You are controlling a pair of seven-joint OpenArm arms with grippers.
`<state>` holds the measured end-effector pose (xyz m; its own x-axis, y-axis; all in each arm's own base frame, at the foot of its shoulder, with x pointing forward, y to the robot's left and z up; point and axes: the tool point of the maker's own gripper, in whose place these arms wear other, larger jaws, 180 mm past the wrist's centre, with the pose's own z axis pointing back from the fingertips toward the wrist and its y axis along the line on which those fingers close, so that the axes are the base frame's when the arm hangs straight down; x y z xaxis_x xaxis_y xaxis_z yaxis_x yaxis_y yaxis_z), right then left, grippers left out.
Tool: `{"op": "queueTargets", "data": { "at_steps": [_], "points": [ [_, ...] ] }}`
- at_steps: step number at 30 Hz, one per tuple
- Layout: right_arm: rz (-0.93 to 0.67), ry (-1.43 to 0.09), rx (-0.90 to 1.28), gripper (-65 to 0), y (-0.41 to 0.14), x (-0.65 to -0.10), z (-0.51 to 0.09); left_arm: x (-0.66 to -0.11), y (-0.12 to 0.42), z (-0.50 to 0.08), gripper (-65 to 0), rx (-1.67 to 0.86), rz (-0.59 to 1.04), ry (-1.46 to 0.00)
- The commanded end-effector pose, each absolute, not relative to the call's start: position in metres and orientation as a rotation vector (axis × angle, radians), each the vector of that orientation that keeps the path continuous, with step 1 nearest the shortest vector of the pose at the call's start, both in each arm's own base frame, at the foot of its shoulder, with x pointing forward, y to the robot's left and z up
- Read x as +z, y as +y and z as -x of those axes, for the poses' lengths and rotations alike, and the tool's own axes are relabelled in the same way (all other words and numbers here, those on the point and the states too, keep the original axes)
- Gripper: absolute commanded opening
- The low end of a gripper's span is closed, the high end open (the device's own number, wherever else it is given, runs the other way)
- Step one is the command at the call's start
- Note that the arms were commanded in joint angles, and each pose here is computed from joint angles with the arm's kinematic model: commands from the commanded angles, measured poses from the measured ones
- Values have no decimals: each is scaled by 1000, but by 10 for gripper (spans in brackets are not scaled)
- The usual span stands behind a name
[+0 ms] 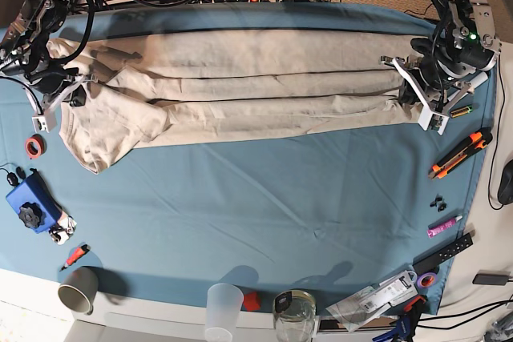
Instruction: Fold the T-shirt properly
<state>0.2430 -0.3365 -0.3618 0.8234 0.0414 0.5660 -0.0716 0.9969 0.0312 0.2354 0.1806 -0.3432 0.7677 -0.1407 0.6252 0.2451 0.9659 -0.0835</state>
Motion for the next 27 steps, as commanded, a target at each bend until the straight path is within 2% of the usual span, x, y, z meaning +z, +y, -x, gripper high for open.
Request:
{"op": "queueTargets", "data": {
  "at_steps": [1,9,10,12,14,27],
  "points": [
    [-27,-641,76,-650,-343,-348,-251,-333,181,-242,-650,-222,161,-708],
    [-28,-680,76,-650,-342,-344,-257,-333,181,-242,-650,-222,161,-708],
    [-28,-680,76,-630,-342,-344,-257,-333,181,-242,-650,-222,161,-708],
    [-29,-681,76,-520,-342,-344,-257,-333,181,-242,-650,-222,161,-707],
    [-29,-688,75,-464,-342,-343,-258,-333,181,-242,-650,-222,161,-708],
    [3,-680,62,-463,-348,-347,-256,-333,181,-242,-650,-222,162,-709]
  ]
}}
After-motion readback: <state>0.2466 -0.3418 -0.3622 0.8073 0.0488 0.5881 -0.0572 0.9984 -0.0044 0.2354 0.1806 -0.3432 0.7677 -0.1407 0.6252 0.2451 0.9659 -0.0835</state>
